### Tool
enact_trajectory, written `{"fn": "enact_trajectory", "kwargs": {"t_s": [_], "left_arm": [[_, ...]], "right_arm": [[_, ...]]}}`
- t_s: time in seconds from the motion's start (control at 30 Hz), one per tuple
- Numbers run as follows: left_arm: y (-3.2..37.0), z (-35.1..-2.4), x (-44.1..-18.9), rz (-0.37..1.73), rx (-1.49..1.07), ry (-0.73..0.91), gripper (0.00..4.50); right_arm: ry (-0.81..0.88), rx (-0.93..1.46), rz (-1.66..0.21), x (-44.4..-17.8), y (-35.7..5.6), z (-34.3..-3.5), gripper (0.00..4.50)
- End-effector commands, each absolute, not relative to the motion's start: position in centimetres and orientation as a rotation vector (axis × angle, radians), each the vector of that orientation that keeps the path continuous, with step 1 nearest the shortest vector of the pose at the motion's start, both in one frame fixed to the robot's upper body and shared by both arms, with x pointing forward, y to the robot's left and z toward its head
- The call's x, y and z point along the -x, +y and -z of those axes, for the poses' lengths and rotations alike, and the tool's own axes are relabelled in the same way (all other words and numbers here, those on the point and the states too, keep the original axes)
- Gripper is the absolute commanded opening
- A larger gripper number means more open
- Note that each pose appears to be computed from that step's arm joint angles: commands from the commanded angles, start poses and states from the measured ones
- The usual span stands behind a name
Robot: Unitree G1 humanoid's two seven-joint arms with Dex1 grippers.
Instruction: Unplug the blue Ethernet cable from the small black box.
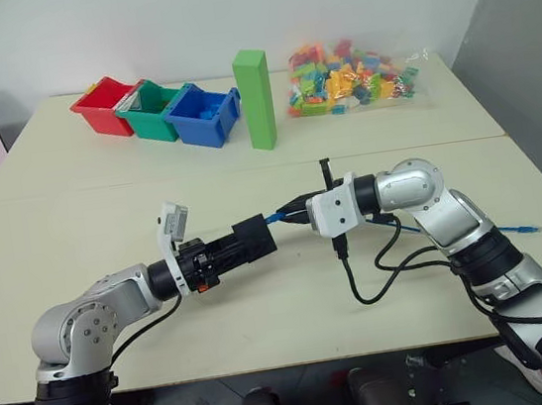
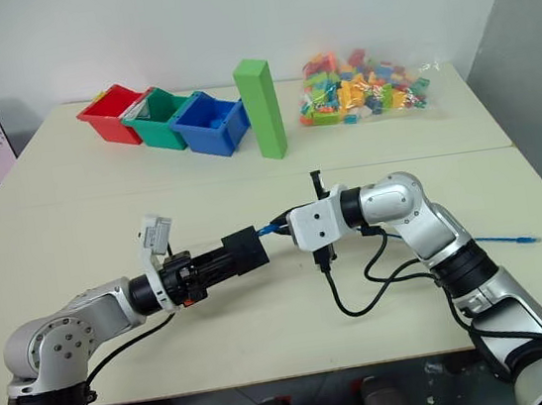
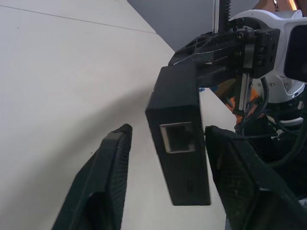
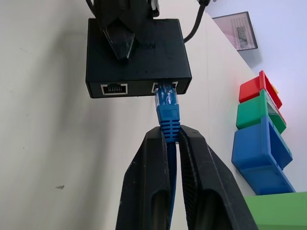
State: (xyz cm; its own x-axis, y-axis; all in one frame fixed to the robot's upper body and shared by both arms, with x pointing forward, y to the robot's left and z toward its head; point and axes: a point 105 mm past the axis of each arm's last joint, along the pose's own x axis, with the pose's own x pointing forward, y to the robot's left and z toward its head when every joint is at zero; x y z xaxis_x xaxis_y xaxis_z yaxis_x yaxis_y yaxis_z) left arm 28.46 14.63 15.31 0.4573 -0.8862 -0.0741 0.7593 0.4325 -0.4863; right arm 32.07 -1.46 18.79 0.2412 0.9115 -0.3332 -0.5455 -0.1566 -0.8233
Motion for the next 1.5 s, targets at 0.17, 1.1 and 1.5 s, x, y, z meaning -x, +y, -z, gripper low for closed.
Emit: {"fn": "enact_trajectory", "kwargs": {"t_s": [0.17,1.1,1.5], "left_arm": [[14.8,-17.0,-28.4,1.061,0.417,0.288,0.80],[14.9,-17.4,-25.9,1.402,0.076,0.347,0.80],[14.9,-17.2,-25.7,1.424,0.097,0.339,0.80]], "right_arm": [[-0.562,1.106,-1.312,-31.4,-0.6,-21.0,0.05],[0.207,-0.025,-1.516,-26.8,-2.8,-18.9,3.70],[0.250,-0.170,-1.505,-25.9,-1.6,-18.6,3.70]]}}
